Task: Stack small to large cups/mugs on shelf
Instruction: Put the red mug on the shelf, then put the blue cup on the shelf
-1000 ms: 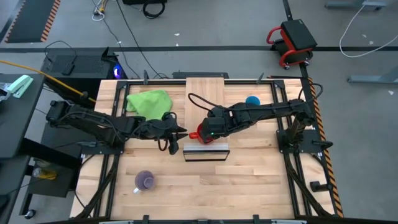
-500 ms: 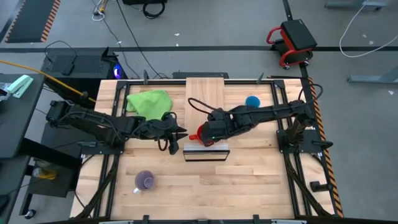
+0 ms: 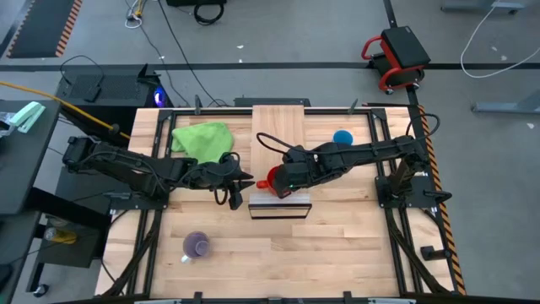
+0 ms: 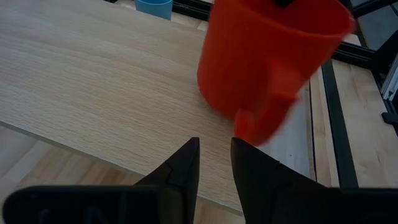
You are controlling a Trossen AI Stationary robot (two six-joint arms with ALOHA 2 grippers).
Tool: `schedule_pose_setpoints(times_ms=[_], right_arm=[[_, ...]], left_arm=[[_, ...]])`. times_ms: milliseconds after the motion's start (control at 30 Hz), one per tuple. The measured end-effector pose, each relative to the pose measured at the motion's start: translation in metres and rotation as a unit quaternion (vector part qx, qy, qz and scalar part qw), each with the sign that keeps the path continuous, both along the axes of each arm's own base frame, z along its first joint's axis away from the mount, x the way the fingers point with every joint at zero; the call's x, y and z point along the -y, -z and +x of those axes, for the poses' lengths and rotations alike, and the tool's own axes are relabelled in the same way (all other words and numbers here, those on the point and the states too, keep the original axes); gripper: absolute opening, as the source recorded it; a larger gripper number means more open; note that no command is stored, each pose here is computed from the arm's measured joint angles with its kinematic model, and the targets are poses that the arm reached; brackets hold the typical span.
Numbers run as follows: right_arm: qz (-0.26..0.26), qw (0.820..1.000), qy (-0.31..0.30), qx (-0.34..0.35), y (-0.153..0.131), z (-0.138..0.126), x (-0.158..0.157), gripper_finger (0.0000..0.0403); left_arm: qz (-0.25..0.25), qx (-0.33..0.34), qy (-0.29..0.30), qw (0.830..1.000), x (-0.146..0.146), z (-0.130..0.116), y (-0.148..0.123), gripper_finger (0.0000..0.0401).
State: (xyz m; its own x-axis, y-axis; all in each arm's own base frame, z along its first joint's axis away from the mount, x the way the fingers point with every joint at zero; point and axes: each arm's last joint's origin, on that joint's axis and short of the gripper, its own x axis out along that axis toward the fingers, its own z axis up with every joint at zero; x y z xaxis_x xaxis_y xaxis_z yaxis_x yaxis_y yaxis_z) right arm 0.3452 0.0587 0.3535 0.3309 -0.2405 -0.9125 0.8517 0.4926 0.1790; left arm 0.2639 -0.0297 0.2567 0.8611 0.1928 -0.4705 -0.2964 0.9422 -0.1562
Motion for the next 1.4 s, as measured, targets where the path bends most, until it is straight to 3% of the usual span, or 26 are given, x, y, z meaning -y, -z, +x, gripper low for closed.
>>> schedule_pose_setpoints(times_ms=[467,767,1000,1233,1400], right_arm=[[0.002,1.000,0.001,0.028,-0.015,-0.010,0.001,0.0101],[-0.005,0.996,-0.041,0.082,-0.054,-0.038,-0.004,0.0099],[-0.069,0.992,-0.032,0.105,-0.082,-0.081,0.006,0.0099],[-0.160,0.979,-0.053,0.115,-0.104,-0.114,0.024,0.0096],[-0.194,0.971,-0.080,0.113,-0.116,-0.132,0.037,0.0096]], left_arm=[[-0.002,-0.003,-0.002,1.000,0.000,0.000,0.001,0.0103],[-0.014,-0.008,-0.009,1.000,0.000,-0.001,0.002,0.0095],[-0.030,-0.001,-0.033,0.999,-0.001,-0.001,0.002,0.0095],[-0.049,0.019,-0.102,0.993,-0.004,-0.002,0.001,0.0087],[-0.059,0.040,-0.160,0.984,-0.006,-0.002,0.001,0.0085]])
